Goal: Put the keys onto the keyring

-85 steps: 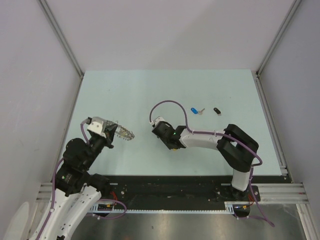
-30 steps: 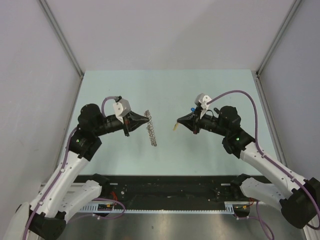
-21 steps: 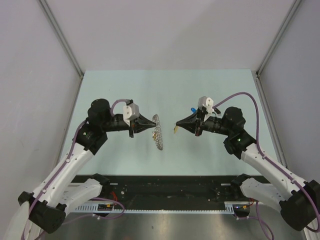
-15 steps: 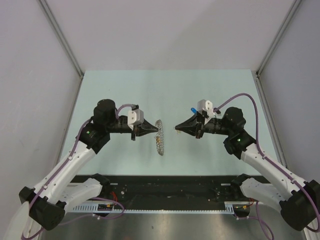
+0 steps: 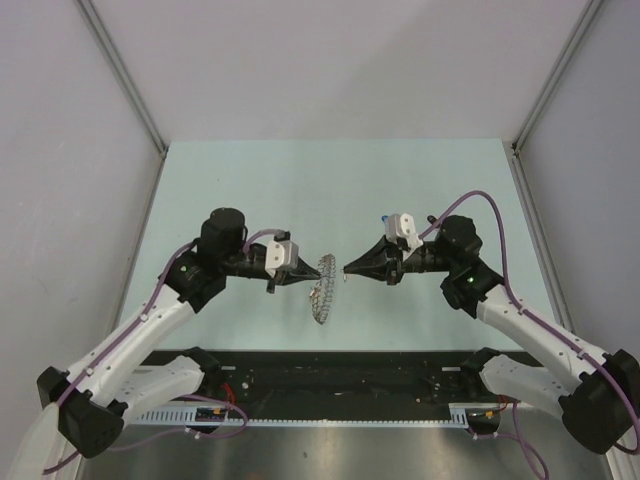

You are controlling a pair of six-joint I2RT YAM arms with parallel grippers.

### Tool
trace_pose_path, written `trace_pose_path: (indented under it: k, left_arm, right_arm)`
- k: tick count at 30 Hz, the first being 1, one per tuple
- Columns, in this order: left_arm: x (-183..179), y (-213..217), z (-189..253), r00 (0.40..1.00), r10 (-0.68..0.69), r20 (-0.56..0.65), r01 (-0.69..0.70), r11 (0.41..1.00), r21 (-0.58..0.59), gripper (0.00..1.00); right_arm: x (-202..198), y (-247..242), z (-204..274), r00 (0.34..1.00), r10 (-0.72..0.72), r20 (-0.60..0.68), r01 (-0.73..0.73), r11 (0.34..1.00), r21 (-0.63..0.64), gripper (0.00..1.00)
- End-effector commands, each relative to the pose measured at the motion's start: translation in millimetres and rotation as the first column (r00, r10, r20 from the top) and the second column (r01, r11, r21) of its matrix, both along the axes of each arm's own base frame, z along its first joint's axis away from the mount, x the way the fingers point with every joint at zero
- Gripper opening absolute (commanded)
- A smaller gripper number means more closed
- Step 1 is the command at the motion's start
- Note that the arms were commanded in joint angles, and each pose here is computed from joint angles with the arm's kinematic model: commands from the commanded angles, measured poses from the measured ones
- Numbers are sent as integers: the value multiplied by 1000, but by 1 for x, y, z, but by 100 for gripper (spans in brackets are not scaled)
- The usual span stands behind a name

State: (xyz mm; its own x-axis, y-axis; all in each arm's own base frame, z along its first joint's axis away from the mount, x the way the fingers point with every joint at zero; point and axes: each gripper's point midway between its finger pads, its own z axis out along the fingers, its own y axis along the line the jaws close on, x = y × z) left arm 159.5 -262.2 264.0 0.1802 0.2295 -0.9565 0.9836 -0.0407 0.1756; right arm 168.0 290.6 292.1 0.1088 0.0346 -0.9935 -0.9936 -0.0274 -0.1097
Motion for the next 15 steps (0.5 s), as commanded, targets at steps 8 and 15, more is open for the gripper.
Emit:
trace_pose_path:
  k: [8, 15]
  left_arm:
    - [-4, -6, 2, 997, -22, 77, 24, 999, -30, 0]
    - [-6, -9, 9, 998, -23, 64, 28, 997, -71, 1]
  right_arm:
    - [-14, 14, 2, 998, -3, 61, -1, 998, 56, 0]
    - [-11, 11, 5, 993, -69, 91, 60, 993, 98, 0]
